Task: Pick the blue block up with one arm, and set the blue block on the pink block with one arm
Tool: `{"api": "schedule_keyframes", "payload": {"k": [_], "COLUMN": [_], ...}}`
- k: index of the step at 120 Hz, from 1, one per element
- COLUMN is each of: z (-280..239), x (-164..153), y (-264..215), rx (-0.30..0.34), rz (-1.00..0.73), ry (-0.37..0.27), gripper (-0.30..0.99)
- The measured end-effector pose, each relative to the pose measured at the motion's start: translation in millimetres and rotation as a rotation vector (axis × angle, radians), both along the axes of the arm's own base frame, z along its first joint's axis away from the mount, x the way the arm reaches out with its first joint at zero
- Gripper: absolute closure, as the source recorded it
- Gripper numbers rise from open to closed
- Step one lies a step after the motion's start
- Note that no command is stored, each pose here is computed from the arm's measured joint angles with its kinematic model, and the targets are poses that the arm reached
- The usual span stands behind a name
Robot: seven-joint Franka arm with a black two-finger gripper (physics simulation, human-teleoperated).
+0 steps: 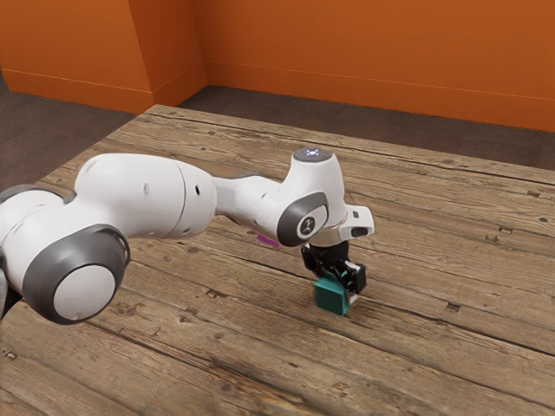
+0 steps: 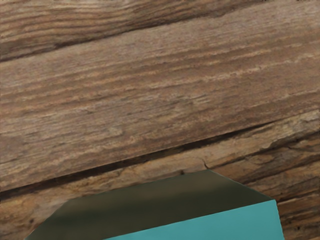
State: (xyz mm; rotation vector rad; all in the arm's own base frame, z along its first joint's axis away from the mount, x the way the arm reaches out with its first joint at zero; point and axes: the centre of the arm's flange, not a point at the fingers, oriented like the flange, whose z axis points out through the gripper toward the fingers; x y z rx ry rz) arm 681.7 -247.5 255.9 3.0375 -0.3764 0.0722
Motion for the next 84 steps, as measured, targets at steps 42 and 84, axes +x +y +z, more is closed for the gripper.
{"api": "schedule_keyframes", "payload": {"k": [42,84], "z": [12.2,121.7], "x": [-0.3,17.3], "y": [-8.1,21.5], "rx": [0.005,0.026], "rz": [-0.017,0.006], "ry": [-0.024,-0.111], "gripper": [0.30,0.30]}}
